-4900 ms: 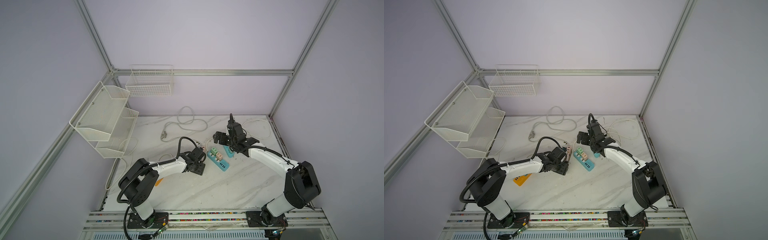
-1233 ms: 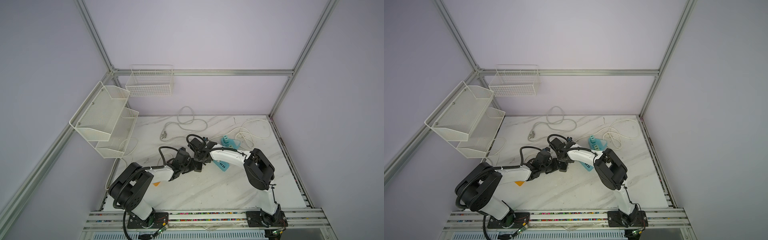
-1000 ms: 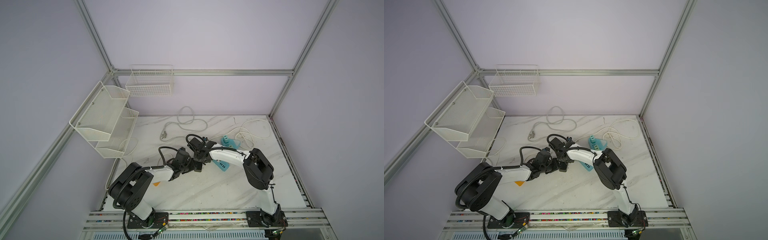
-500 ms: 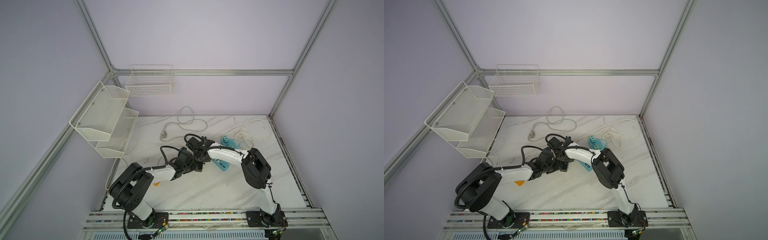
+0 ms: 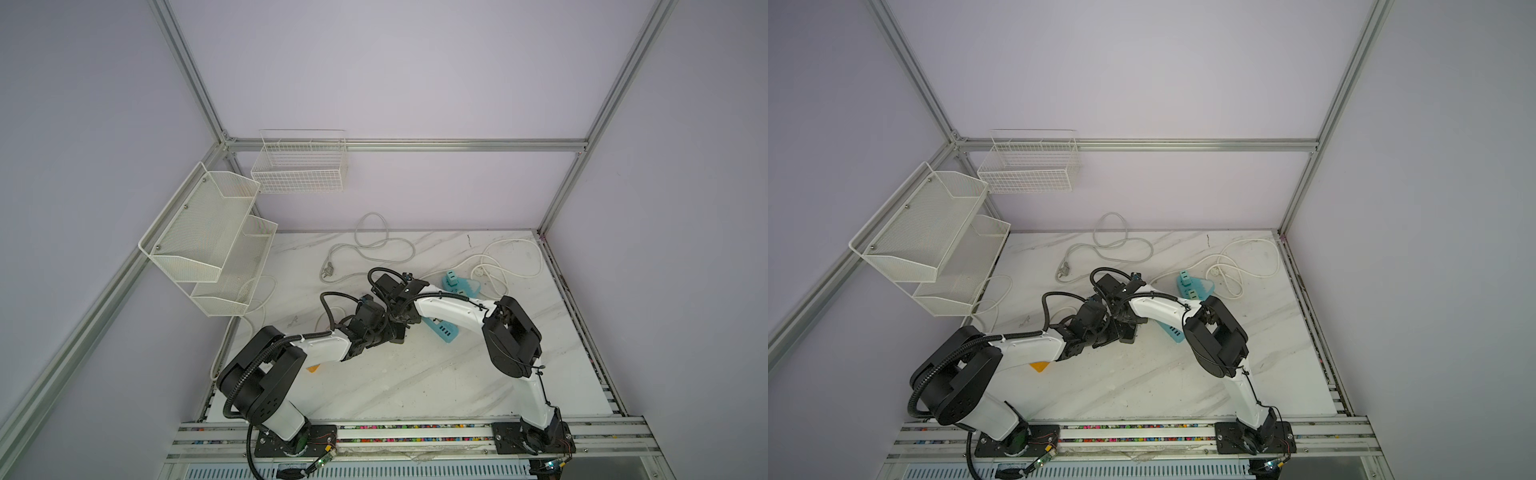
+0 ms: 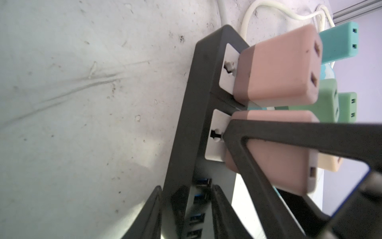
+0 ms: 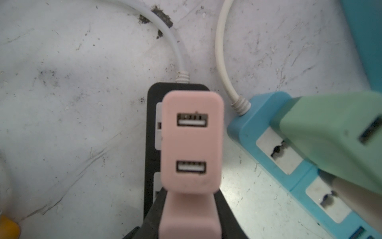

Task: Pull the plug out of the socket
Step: 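Pull the pink adapter up off the strip with the right gripper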

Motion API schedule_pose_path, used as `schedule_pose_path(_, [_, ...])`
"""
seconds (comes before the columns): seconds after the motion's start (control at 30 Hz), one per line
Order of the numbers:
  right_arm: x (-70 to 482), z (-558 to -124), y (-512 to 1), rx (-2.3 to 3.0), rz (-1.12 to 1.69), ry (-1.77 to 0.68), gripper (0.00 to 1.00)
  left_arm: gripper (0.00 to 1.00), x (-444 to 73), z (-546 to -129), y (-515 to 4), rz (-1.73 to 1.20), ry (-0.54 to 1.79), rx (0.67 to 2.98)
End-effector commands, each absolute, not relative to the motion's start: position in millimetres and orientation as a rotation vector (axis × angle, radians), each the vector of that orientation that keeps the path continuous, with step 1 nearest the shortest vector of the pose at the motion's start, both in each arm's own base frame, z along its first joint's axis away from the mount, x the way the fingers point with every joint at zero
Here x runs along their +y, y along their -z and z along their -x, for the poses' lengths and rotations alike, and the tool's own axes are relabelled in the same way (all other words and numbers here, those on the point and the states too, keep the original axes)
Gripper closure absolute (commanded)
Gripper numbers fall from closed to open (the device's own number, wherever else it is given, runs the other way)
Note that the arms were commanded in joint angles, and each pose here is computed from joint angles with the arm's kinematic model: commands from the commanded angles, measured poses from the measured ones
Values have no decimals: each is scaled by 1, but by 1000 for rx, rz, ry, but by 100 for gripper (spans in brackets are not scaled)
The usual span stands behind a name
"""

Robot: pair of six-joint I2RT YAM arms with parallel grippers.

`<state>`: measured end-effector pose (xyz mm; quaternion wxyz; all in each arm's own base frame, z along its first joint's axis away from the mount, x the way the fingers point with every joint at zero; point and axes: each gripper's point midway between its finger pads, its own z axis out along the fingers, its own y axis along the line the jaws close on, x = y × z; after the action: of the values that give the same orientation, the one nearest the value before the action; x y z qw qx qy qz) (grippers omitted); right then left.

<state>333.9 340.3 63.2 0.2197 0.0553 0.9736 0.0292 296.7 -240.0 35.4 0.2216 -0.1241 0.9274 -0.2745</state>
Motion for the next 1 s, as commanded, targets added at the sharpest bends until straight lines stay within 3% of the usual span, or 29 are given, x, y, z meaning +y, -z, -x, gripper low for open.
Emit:
schedule_pose_path(0.0, [352, -338, -93, 2626, -174, -172, 75, 62, -199, -225, 34, 347, 474, 2894])
schedule_pose_path(0.97, [337, -328, -134, 2598, -176, -271, 75, 62, -210, -252, 8, 363, 575, 2796])
